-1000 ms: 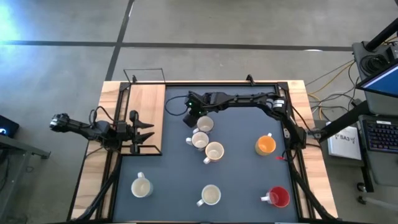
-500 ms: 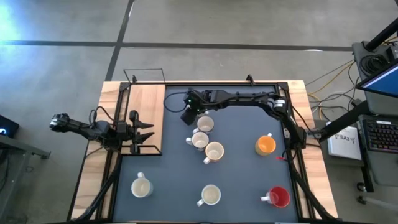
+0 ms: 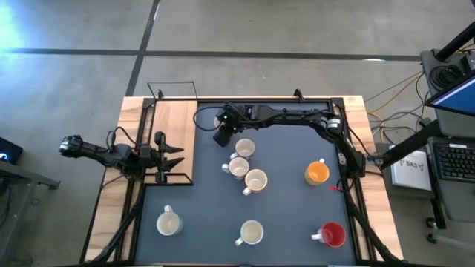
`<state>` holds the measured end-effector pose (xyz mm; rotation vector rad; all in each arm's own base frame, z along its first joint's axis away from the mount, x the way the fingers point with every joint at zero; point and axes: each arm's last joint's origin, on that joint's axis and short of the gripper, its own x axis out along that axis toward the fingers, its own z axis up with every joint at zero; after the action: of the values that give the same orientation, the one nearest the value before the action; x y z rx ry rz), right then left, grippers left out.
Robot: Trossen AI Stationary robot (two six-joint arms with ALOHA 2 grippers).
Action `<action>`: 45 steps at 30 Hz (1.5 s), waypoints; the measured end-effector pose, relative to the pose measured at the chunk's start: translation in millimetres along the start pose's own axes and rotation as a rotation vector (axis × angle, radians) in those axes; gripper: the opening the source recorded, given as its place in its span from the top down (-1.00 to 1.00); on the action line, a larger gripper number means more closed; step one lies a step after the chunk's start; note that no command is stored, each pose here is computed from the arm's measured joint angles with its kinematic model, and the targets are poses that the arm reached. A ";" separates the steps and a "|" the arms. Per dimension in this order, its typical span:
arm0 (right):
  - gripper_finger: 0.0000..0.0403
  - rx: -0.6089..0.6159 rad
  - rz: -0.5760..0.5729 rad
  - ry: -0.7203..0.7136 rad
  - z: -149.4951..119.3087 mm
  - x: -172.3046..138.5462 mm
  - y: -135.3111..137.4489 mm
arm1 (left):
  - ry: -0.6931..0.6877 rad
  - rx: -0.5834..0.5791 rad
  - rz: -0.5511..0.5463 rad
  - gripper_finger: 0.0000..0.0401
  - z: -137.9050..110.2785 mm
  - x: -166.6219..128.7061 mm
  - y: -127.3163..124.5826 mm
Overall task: Place coffee mugs
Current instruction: Put the gray patterned mug on the shelf
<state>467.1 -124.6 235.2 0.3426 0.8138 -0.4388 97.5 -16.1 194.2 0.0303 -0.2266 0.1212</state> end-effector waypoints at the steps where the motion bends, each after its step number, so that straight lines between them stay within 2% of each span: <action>1: 0.47 0.000 0.000 0.000 0.0 0.0 0.0 | 0.000 0.000 0.000 0.34 0.0 0.0 0.0; 5: 0.47 0.030 0.005 0.012 1.2 -5.0 0.5 | 0.000 0.000 0.000 0.34 0.0 0.0 0.0; 9: 0.47 0.035 0.002 0.062 3.4 -23.7 7.1 | 0.000 0.000 0.000 0.34 0.0 0.0 0.0; 15: 0.52 0.027 -0.034 0.227 -13.1 -38.6 20.5 | 0.000 0.000 0.000 0.34 0.0 0.0 0.0; 22: 0.57 -0.024 -0.017 0.290 -26.4 -59.6 48.2 | 0.000 0.000 0.000 0.34 0.0 0.0 0.0; 28: 0.61 -0.084 0.011 0.288 -32.5 -102.1 67.6 | 0.001 0.001 0.000 0.34 -0.1 0.0 0.0; 34: 0.63 -0.126 -0.021 0.245 -48.2 -150.0 78.6 | 0.001 0.000 0.000 0.34 -0.1 0.1 -0.1; 38: 0.62 -0.104 -0.035 0.196 -61.9 -177.4 81.7 | 0.002 0.001 0.000 0.34 -0.2 0.1 -0.1; 42: 0.62 -0.031 -0.059 0.156 -75.4 -197.5 80.8 | -0.002 0.000 0.000 0.34 0.1 0.2 -0.1; 45: 0.63 0.016 -0.082 0.132 -85.4 -207.2 79.9 | -0.073 0.010 0.010 0.34 7.3 0.4 0.6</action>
<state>328.5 33.0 347.4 0.3569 0.9553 -0.5033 96.2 -15.8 201.5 0.0432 -0.2990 0.1308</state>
